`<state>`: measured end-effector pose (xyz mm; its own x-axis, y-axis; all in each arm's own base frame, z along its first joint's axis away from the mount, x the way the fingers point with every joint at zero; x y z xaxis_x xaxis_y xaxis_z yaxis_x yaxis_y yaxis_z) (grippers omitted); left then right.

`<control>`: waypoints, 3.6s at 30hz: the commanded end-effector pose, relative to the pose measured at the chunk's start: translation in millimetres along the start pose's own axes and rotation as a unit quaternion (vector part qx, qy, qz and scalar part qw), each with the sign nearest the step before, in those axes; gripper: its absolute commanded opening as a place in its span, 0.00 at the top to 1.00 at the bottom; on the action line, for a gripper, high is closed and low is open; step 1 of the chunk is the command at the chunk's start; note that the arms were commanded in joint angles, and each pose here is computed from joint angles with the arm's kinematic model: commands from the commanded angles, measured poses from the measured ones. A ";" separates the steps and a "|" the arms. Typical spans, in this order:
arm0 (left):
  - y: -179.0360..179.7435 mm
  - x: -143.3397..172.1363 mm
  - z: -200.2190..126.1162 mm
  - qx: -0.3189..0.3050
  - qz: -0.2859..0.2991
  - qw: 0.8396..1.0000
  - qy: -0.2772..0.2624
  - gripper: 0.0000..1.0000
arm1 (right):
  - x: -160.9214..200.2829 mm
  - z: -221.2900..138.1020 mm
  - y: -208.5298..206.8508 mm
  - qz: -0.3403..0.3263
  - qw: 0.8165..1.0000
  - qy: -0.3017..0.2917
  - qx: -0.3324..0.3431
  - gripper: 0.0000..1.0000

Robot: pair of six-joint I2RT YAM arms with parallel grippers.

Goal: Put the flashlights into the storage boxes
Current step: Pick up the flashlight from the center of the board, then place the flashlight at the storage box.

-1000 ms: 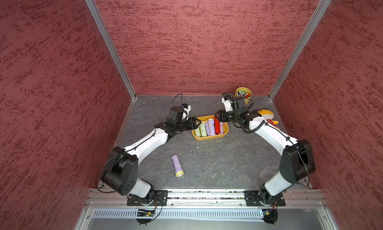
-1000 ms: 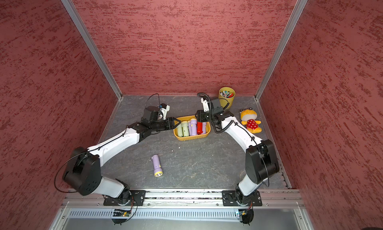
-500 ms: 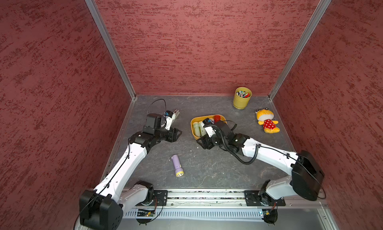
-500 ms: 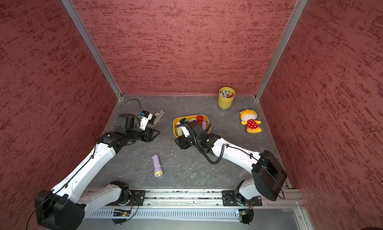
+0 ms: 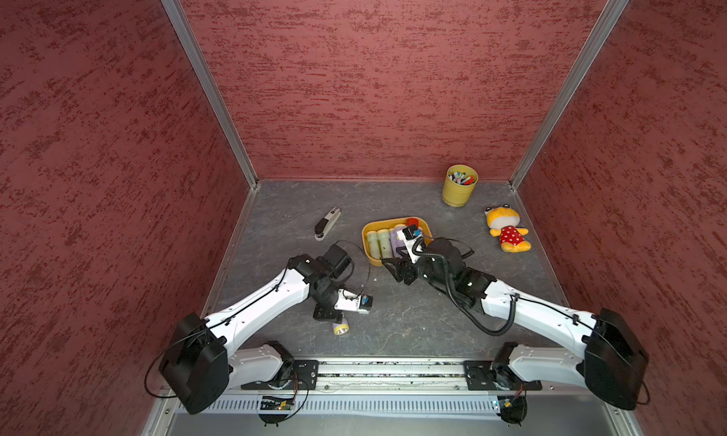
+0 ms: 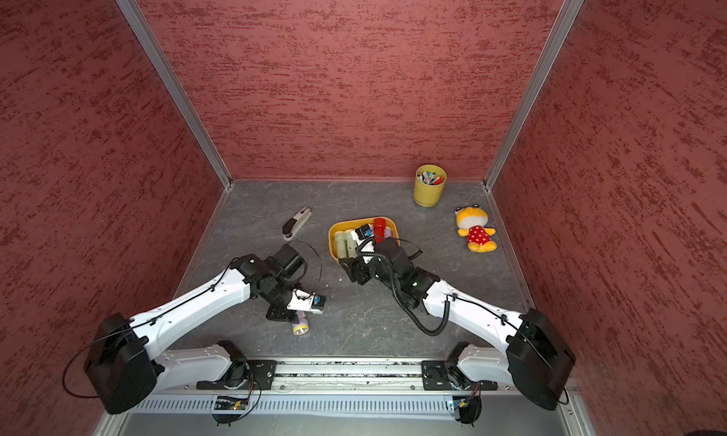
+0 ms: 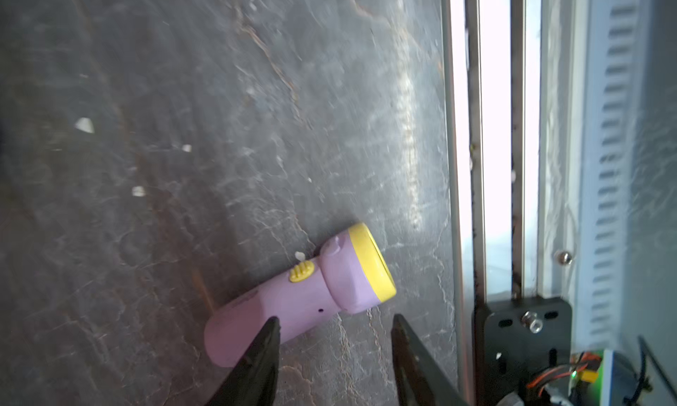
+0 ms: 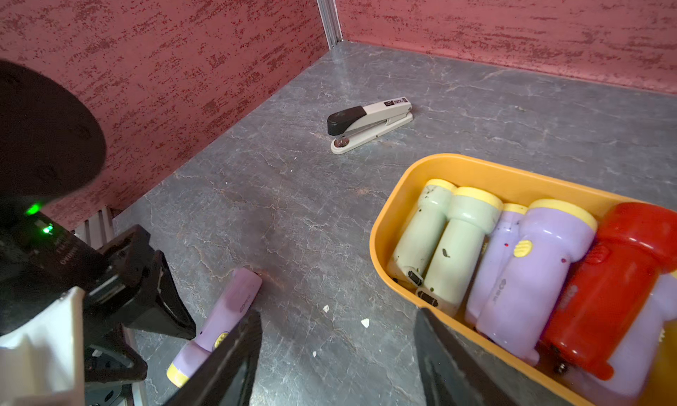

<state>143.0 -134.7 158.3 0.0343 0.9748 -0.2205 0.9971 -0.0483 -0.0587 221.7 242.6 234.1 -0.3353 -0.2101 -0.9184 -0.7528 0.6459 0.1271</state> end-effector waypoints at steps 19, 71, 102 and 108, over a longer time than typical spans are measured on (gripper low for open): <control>24.5 6.5 26.5 -0.044 0.184 0.982 0.028 0.38 | -1.3 -32.0 -3.4 -0.034 0.995 -0.086 0.029 0.31; 123.5 -79.1 -75.9 -0.147 -0.576 0.717 -0.364 0.89 | -30.7 -66.5 -57.9 0.053 0.988 -0.120 0.087 0.27; 236.3 -84.0 -4.4 -0.004 -0.776 0.543 -0.322 0.83 | -23.4 -63.7 -59.9 0.071 0.987 -0.119 0.080 0.28; 233.7 -85.7 -3.7 -0.004 -0.771 0.564 -0.295 0.83 | -22.9 -64.2 -60.4 0.072 0.987 -0.120 0.084 0.28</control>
<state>378.2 -224.1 166.1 -0.8662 -0.4532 -0.2104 -0.2291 0.7345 -0.6388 238.4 164.2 264.8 -0.2982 0.0360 -0.9538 -0.6020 0.7683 0.2173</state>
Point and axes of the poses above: each gripper's point midway between its finger pads, its own z axis out along the fingers, its own y axis along the line the jaws close on, x = y × z, the point moved 8 cm from there along -z, back along the fingers, and after that the axes turned 9 degrees about -z, right-handed, at the moved point
